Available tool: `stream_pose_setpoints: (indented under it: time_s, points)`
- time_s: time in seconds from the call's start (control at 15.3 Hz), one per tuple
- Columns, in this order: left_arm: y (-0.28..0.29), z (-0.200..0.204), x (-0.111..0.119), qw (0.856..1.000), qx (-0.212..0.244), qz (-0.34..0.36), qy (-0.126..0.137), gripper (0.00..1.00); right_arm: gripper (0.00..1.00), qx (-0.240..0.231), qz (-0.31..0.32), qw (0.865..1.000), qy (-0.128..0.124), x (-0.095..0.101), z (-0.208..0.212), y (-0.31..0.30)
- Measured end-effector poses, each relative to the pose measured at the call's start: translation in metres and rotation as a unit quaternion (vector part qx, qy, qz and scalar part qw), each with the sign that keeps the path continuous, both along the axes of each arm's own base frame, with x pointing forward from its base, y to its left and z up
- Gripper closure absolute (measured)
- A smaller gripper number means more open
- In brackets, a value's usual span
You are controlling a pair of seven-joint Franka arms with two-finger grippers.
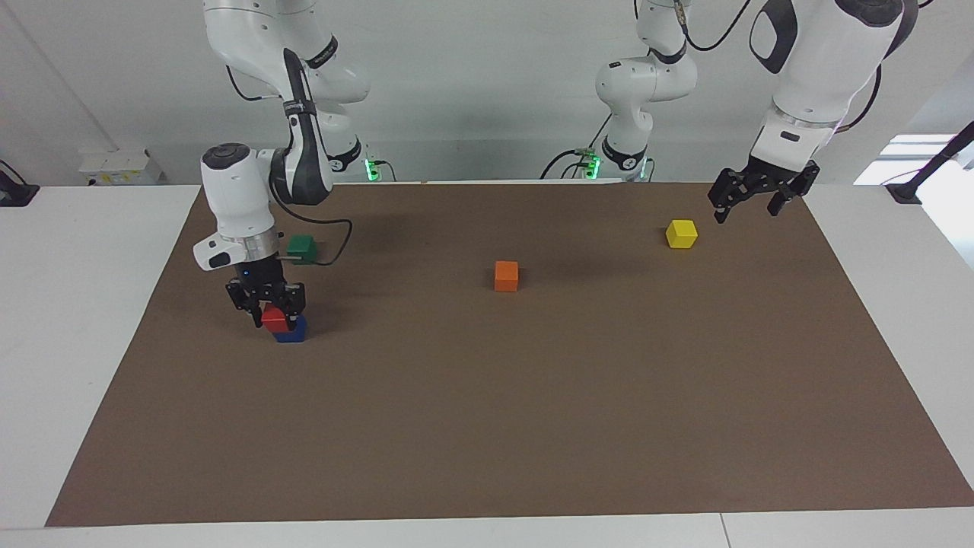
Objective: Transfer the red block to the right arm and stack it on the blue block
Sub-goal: 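Lower the red cube onto the blue cube with the right gripper, then open the right gripper and lift it off the red cube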
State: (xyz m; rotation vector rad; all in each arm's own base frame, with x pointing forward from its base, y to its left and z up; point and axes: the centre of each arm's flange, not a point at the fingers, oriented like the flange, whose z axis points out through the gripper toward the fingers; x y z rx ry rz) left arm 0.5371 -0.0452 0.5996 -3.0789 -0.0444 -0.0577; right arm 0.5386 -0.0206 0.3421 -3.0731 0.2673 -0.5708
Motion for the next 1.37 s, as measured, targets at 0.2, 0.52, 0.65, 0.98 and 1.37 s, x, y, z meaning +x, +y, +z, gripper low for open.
stream_pose_setpoints:
  time_s: [0.2, 0.52, 0.65, 0.98, 1.37]
  points:
    - [0.000, 0.000, 0.000, 1.000, 0.000, 0.000, 0.000, 0.00, 0.11, 0.000, -0.001, 1.000, 0.012, 0.002, 0.002, -0.001]
    - [0.000, 0.000, 0.000, 1.000, 0.000, 0.000, 0.000, 0.00, 0.10, -0.001, -0.016, 0.998, 0.068, 0.020, 0.035, -0.015]
    - [0.000, 0.000, 0.000, 1.000, 0.000, 0.000, 0.000, 0.00, 0.07, 0.000, -0.021, 0.995, 0.094, 0.030, 0.061, -0.019]
    - [0.000, 0.000, 0.000, 1.000, 0.000, 0.000, 0.000, 0.00, 0.00, 0.025, -0.031, 0.989, 0.145, 0.036, 0.120, -0.016]
    - [0.000, 0.000, 0.000, 1.000, 0.000, 0.000, 0.000, 0.00, 0.00, 0.030, -0.015, 0.982, 0.187, 0.028, 0.189, -0.013]
